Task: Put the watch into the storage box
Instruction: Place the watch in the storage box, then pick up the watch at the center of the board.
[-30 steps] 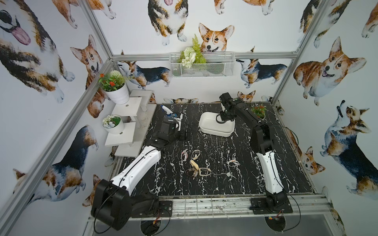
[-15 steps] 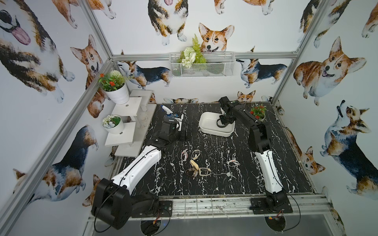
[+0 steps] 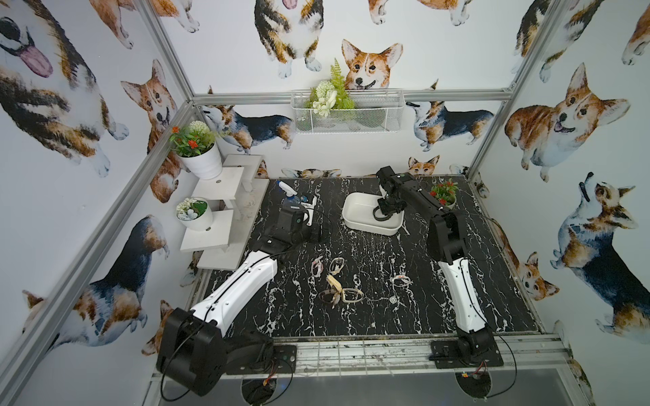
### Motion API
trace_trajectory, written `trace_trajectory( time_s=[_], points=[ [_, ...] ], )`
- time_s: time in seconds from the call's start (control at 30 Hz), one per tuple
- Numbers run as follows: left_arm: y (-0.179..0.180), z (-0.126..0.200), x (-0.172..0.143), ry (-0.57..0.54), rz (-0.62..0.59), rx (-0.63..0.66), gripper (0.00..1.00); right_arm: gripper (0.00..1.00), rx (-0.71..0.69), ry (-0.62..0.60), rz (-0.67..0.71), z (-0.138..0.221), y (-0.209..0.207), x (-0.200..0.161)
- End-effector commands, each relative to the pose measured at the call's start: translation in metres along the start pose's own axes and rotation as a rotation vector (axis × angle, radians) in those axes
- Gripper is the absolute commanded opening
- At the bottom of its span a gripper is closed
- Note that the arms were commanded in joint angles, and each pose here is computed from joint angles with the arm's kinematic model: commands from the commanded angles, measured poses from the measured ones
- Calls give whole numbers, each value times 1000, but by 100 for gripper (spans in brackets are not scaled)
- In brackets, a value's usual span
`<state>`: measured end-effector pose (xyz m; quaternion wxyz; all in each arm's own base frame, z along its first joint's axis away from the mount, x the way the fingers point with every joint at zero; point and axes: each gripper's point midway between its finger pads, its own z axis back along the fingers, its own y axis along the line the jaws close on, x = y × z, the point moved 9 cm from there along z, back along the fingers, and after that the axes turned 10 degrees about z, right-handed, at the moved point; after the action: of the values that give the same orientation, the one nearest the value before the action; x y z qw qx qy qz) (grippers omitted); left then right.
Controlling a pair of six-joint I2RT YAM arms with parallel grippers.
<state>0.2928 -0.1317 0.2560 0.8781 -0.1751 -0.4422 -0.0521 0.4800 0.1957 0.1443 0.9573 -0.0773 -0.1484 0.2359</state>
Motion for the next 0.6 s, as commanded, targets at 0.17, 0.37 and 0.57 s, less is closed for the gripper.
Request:
trace_trajectory(
  time_s=[0.17,0.37,0.57],
  points=[
    [-4,8,5,-37,1,-30,100,45,29,-173,48,68,1,10],
    [-5,16,5,-81,20,-61,100,46,126,-307,156,138,27,-10],
    [8,23,7,-131,44,93,100,48,444,-423,230,164,76,-68]
  ],
)
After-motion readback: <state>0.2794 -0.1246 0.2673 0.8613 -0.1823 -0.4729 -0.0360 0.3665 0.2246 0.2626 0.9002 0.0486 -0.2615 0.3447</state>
